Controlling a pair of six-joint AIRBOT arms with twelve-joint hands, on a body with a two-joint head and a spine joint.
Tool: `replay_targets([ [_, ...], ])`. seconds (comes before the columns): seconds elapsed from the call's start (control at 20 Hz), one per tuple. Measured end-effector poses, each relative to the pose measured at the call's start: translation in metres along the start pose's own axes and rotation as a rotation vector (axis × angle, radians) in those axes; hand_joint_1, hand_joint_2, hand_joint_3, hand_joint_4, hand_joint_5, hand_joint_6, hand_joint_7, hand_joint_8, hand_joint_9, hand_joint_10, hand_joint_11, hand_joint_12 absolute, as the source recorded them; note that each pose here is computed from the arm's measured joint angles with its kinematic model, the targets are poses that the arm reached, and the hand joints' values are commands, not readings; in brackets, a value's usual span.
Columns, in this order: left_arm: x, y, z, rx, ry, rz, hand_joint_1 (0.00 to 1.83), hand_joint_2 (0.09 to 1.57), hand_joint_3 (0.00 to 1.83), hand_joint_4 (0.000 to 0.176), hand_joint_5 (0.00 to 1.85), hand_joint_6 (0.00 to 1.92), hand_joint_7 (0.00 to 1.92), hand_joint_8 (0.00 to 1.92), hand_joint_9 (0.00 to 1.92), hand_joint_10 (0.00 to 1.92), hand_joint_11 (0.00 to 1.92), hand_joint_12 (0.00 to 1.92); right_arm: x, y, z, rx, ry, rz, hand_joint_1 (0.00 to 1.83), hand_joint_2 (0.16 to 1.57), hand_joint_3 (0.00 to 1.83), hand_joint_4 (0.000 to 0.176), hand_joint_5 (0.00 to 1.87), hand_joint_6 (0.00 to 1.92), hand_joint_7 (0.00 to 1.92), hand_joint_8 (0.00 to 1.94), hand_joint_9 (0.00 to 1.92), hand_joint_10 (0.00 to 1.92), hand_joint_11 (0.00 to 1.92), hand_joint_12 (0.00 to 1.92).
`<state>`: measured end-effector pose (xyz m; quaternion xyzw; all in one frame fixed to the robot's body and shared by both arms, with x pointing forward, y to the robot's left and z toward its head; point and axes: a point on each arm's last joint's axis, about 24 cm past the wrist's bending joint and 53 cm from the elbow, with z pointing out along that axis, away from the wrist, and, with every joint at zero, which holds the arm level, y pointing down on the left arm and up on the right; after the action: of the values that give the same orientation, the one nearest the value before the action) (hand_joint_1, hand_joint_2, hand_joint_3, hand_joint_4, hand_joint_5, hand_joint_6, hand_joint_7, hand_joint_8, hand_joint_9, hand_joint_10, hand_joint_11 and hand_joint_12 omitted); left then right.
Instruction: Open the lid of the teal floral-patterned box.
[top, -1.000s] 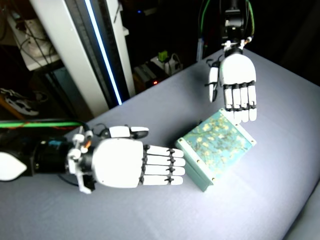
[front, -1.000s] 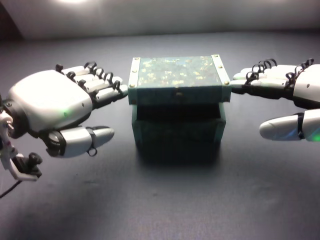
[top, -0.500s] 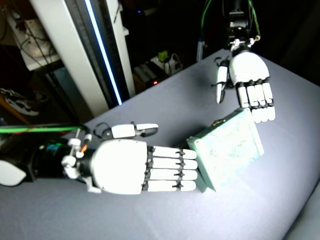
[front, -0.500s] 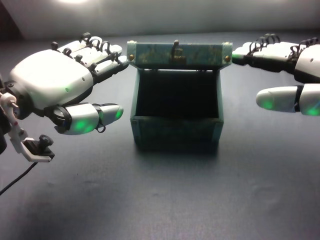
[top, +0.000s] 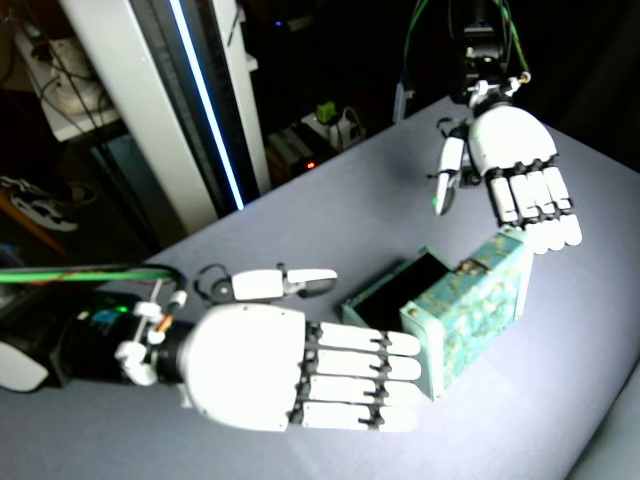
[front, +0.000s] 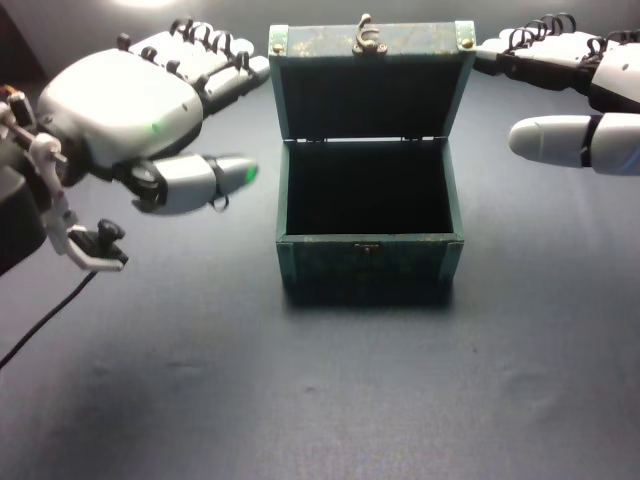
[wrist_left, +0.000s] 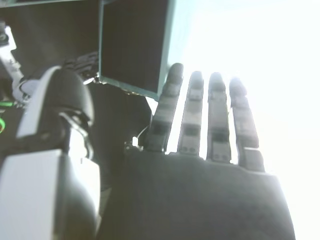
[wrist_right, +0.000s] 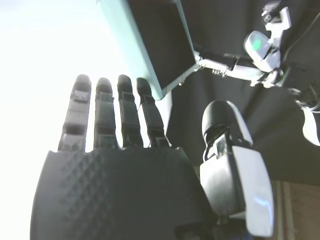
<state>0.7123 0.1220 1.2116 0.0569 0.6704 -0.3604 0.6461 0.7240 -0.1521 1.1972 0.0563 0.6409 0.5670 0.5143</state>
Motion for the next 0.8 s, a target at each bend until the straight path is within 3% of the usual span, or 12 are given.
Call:
replay_targets([
  [0.3,-0.006,0.012,0.002,-0.040,-0.015,-0.016,0.00,1.51,0.00,0.000,0.04,0.01,0.05,0.01,0.08,0.01,0.06,0.03,-0.014,-0.014,0.010,0.049,-0.027,-0.018,0.00,1.32,0.01,0.000,0.20,0.00,0.16,0.00,0.09,0.00,0.04,0.05],
  [0.45,-0.021,0.023,-0.013,-0.065,-0.058,-0.026,0.00,1.48,0.00,0.000,0.07,0.01,0.05,0.00,0.06,0.00,0.05,0.02,-0.030,-0.022,0.000,0.093,-0.042,-0.039,0.00,1.33,0.01,0.000,0.18,0.00,0.15,0.00,0.09,0.00,0.05,0.05],
  [0.55,-0.038,0.032,-0.030,-0.083,-0.110,-0.028,0.00,1.46,0.00,0.000,0.07,0.01,0.06,0.00,0.07,0.00,0.04,0.02,-0.049,-0.020,-0.007,0.101,-0.097,-0.029,0.00,1.35,0.01,0.000,0.17,0.01,0.14,0.01,0.08,0.01,0.05,0.03],
  [0.65,-0.049,0.034,-0.052,-0.093,-0.164,-0.040,0.00,1.42,0.00,0.000,0.06,0.00,0.06,0.00,0.06,0.00,0.03,0.02,-0.051,-0.008,-0.011,0.074,-0.111,-0.028,0.00,1.28,0.00,0.000,0.19,0.01,0.15,0.01,0.09,0.01,0.07,0.04],
  [0.8,-0.049,0.009,-0.084,-0.035,-0.214,-0.045,0.00,1.32,0.00,0.000,0.05,0.01,0.08,0.00,0.08,0.00,0.08,0.04,-0.043,0.030,-0.032,-0.035,-0.120,-0.027,0.00,1.28,0.00,0.000,0.20,0.01,0.17,0.01,0.10,0.01,0.12,0.06],
])
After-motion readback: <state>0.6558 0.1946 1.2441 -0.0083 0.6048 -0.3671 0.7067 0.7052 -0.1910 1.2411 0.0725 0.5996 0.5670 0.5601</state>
